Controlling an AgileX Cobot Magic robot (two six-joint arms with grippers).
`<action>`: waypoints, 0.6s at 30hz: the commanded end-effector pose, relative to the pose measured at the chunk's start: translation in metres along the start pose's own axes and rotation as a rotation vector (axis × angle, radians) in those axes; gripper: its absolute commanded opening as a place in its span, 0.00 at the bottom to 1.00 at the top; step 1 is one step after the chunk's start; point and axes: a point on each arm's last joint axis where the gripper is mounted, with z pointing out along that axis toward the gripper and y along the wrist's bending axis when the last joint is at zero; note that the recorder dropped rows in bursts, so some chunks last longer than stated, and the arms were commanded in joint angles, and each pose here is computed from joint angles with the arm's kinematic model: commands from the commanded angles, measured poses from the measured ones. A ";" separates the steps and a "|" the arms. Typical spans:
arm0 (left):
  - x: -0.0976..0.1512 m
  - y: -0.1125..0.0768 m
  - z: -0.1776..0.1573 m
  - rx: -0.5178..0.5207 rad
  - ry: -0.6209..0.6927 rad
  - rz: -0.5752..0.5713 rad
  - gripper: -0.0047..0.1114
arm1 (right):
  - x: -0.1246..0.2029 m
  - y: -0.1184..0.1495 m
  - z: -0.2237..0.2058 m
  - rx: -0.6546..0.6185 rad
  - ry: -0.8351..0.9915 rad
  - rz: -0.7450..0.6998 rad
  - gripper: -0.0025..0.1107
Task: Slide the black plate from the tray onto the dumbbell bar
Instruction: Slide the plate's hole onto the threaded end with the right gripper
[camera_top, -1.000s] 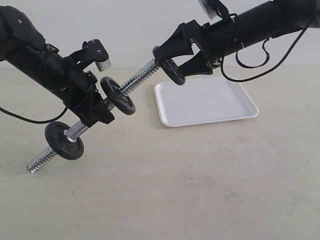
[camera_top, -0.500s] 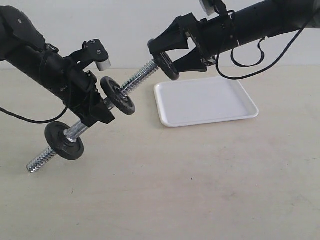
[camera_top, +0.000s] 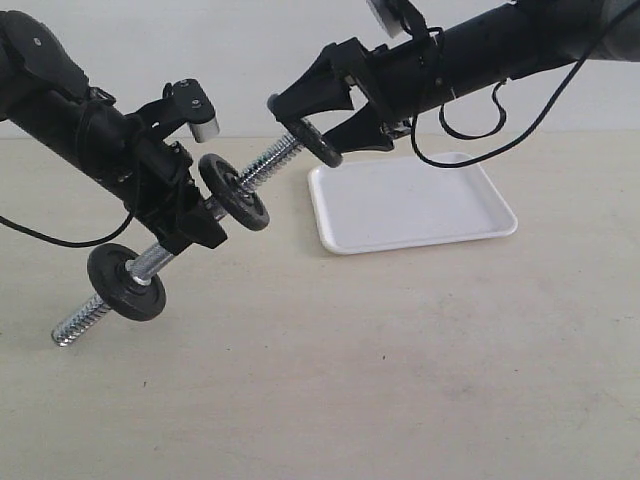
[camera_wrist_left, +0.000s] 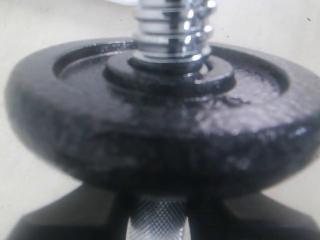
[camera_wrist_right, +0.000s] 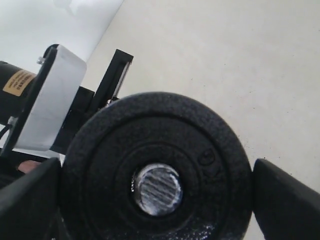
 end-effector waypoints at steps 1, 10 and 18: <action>-0.024 0.000 -0.025 -0.057 -0.144 -0.046 0.08 | -0.007 0.026 0.003 -0.093 -0.026 -0.023 0.02; -0.024 0.000 -0.025 -0.055 -0.149 -0.051 0.08 | -0.004 0.033 0.013 -0.101 0.006 -0.040 0.02; -0.025 0.000 -0.025 -0.054 -0.153 -0.055 0.08 | -0.003 0.033 0.014 -0.099 0.010 -0.043 0.02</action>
